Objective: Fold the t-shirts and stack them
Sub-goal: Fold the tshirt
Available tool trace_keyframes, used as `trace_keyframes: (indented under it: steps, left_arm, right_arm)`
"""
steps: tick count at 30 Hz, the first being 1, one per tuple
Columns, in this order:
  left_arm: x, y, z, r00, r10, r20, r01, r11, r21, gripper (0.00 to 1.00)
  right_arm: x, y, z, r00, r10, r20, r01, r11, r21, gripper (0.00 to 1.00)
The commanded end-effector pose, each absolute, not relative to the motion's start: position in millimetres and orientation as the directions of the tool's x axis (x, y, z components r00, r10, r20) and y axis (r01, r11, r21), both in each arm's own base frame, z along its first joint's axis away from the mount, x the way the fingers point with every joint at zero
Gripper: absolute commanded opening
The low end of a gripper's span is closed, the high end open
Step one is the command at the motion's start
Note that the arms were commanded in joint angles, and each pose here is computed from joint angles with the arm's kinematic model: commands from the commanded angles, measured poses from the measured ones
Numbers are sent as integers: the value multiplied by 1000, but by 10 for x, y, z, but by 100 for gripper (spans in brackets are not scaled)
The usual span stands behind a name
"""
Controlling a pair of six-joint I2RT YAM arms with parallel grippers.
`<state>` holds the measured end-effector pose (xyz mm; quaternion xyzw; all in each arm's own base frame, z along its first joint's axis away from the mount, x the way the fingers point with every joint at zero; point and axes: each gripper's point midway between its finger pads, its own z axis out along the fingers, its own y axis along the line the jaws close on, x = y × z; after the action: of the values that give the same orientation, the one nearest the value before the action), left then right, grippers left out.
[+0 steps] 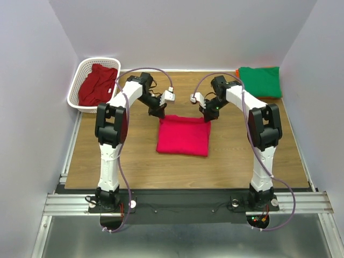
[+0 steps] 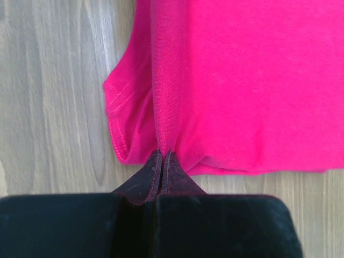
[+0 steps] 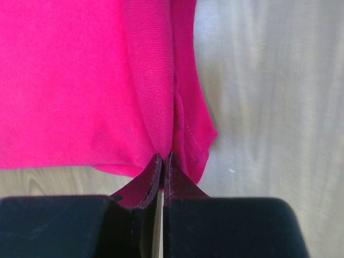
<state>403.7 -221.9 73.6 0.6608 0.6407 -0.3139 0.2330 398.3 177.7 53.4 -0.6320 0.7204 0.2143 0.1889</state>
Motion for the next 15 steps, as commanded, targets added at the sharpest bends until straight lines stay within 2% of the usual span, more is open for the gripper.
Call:
trace_keyframes:
  steps: [1, 5, 10, 15]
  left_arm:
    - [4057, -2178, 1182, 29, 670, -741, 997, -72, -26, 0]
    - [3978, -2184, 1404, 65, 647, -759, 997, -78, 19, 0]
    - [4046, -2269, 1494, 95, 624, -776, 996, -59, 74, 0]
    - [4217, -2382, 1315, 54, 641, -766, 998, -27, 48, 3]
  right_arm:
    - [4106, 1744, 1084, -101, -797, -595, -989, 147, -29, 0]
    - [3985, 1744, 1343, -119, -775, -621, -983, 181, -37, 1]
    - [3870, 1563, 1199, -132, -820, -557, -982, 185, -40, 1]
    - [4051, 1400, 931, -195, -830, -523, -973, 231, -3, 1]
